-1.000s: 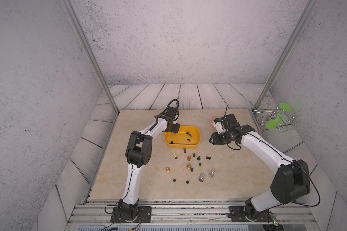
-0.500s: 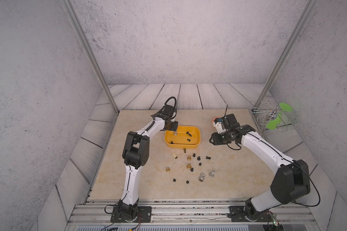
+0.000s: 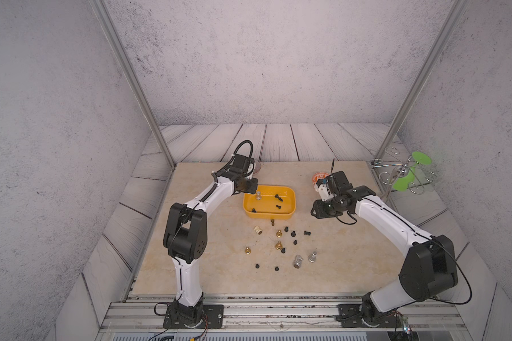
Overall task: Put the chess pieces into the storage box
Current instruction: Place the chess piece in the storage box.
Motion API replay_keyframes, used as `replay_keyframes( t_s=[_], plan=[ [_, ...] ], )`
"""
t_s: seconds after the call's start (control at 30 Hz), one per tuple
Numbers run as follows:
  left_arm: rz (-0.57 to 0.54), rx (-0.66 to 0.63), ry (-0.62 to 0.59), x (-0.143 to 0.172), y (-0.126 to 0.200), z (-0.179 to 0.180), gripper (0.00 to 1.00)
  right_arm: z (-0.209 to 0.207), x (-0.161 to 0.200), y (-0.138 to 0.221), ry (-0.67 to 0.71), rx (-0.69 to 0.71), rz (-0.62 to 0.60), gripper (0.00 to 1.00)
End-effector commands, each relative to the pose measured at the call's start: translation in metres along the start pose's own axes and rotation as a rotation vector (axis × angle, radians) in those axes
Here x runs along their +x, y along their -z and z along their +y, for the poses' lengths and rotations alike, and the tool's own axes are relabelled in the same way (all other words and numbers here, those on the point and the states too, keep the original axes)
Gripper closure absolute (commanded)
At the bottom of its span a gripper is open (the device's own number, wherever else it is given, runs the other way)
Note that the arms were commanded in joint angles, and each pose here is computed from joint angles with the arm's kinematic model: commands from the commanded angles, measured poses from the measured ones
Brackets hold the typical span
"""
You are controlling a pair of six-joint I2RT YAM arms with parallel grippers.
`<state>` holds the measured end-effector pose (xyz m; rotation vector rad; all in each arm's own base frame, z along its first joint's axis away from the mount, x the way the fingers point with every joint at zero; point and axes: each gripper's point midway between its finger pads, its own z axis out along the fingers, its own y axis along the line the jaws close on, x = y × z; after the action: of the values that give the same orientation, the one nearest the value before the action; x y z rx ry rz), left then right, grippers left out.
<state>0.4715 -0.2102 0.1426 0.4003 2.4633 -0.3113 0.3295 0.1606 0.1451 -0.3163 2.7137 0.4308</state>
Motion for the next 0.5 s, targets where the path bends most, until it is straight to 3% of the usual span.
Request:
replay_keyframes(
  t_s=[0.0, 0.47],
  plan=[
    [-0.041, 0.0, 0.019, -0.003, 0.019, 0.003, 0.63, -0.006, 0.02, -0.009, 0.016, 0.034, 0.076, 0.59],
    [-0.026, -0.005, 0.049, 0.021, 0.033, 0.007, 0.63, 0.016, 0.092, -0.011, 0.036, 0.041, 0.23, 0.59]
  ],
)
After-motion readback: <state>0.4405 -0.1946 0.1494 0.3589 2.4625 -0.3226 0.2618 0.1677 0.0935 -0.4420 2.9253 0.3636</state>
